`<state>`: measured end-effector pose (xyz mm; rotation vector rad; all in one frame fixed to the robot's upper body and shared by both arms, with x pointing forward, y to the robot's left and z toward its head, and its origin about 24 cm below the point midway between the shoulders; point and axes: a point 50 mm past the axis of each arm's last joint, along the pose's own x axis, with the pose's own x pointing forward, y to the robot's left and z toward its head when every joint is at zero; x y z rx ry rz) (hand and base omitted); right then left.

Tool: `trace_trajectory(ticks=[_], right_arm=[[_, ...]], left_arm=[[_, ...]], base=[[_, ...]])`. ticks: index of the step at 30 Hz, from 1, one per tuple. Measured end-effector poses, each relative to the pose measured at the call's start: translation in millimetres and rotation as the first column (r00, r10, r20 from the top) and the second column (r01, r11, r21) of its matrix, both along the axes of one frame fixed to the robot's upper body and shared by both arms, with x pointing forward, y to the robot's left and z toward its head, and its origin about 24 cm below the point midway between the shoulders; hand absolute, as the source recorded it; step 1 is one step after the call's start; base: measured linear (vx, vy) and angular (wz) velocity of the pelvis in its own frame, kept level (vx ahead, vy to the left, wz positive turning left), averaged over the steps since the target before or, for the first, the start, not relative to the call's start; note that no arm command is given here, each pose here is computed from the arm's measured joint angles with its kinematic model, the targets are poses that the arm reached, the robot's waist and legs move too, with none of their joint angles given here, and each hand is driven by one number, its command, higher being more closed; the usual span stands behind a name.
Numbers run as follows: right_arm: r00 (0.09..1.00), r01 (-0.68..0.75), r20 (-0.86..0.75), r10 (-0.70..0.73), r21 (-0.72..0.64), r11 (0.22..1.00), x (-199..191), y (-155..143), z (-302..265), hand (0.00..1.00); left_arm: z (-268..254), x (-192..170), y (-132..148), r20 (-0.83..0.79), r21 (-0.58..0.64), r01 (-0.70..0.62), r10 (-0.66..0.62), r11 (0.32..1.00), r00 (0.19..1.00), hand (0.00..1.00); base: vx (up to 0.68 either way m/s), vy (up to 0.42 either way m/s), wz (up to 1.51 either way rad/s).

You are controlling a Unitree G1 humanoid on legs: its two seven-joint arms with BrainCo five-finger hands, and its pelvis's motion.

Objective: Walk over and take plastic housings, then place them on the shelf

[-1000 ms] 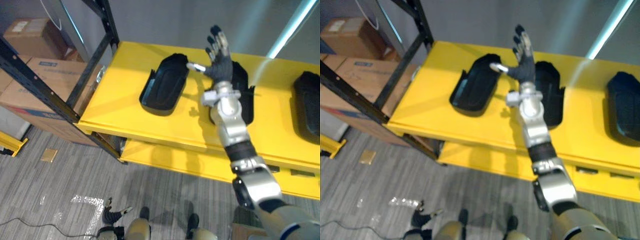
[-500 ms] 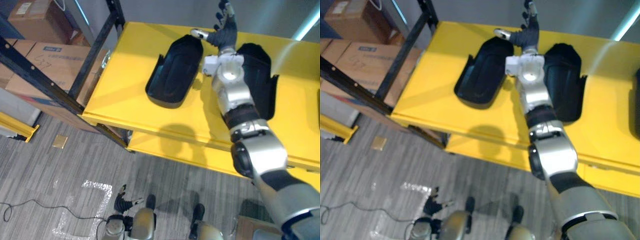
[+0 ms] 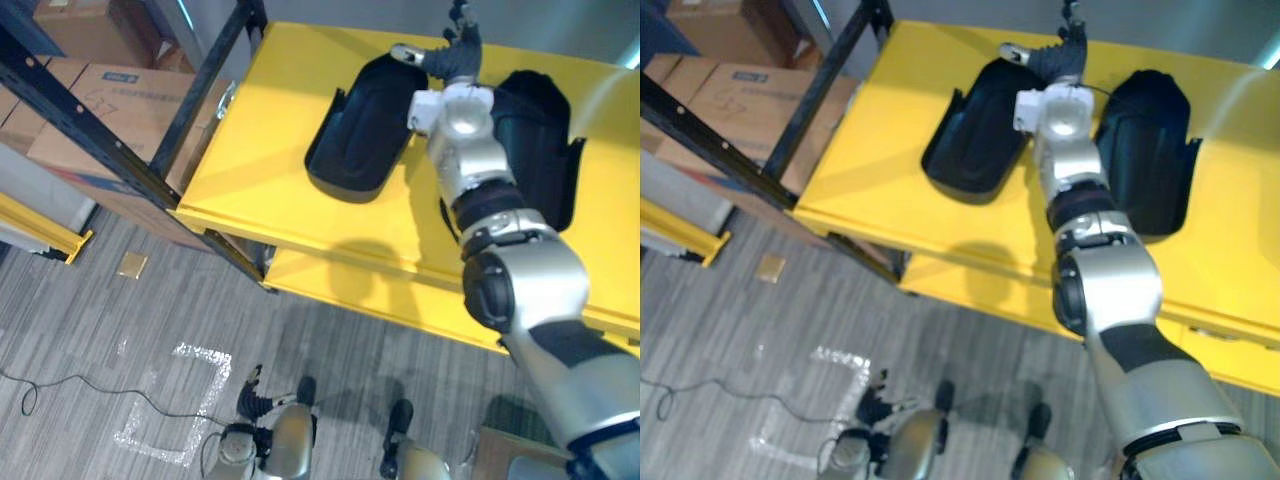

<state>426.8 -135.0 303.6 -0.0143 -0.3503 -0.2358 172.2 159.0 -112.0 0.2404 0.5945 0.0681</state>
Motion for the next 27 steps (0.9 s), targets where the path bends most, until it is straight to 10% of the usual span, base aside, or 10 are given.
trace_trajectory(ticks=[27], right_arm=[[0.994, 0.047, -0.096, -0.045, 0.02, 0.999, 3, -9, -10, 0.0]], left_arm=[[0, 6, -6, 0.001, 0.01, 0.03, -0.03, 0.999, 1.0, 0.0]], base=[[0.0, -0.003, 0.03]])
